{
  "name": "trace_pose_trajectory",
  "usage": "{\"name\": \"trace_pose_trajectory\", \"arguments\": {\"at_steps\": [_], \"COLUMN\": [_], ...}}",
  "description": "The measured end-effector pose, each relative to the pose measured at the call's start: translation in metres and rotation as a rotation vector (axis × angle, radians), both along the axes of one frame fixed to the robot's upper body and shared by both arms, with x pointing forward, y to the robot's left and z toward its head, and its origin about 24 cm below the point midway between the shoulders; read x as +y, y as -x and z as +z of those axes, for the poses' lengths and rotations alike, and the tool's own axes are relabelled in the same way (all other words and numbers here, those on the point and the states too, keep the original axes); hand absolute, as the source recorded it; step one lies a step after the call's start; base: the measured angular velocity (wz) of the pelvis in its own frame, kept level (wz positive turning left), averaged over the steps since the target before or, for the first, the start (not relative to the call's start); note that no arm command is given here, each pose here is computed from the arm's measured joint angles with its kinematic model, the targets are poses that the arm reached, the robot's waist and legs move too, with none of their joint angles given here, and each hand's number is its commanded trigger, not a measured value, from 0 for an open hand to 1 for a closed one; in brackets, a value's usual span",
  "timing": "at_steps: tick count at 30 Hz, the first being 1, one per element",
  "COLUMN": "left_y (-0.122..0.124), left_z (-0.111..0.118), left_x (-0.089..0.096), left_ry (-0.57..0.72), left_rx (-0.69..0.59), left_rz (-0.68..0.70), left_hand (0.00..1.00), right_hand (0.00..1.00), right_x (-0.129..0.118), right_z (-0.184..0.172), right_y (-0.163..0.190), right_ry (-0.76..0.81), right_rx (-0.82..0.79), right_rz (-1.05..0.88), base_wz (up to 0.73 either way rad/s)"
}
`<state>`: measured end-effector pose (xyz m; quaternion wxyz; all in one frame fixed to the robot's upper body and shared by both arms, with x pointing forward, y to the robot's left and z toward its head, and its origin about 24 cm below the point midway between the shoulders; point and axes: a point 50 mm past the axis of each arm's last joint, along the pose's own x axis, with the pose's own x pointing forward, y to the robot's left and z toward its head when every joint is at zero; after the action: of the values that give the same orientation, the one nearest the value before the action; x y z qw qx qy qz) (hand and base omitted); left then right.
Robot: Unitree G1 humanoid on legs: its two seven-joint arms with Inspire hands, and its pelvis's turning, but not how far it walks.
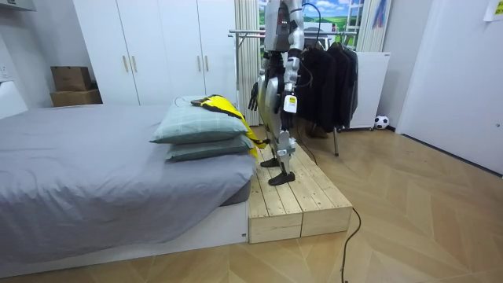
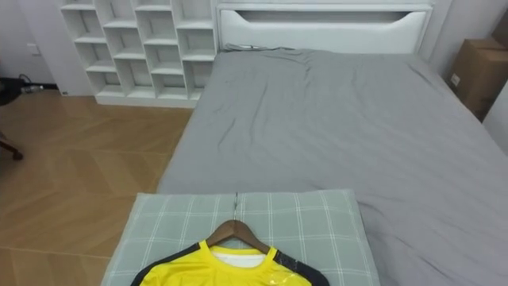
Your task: Hang clothes
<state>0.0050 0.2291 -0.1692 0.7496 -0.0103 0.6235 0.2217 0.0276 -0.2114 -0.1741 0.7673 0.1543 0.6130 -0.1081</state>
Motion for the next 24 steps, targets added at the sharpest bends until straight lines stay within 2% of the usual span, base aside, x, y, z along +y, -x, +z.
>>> {"name": "trace_pose_trajectory", "arguments": {"at_steps": [9, 21, 24], "left_y": [-0.001, -0.019, -0.024], "left_z": [0.0, 0.01, 0.016], "left_x": [-0.001, 0.016, 0.027], "left_ry": [-0.016, -0.185, -0.276], "left_rx": [-0.007, -0.087, -0.103], "left_rz": [0.03, 0.074, 0.093], "left_hand": [0.0, 0.0, 0.0], "right_hand": [0.0, 0.0, 0.0], "right_x": [-0.001, -0.002, -0.005], "right_z": [0.0, 0.0, 0.001], "right_y": [-0.001, -0.001, -0.001], "right_ry": [0.001, 0.008, 0.018], "right_rx": [-0.006, -0.001, 0.002], "right_rz": [-0.009, -0.004, 0.018], "base_wz": [-0.01, 0.0, 0.0]}}
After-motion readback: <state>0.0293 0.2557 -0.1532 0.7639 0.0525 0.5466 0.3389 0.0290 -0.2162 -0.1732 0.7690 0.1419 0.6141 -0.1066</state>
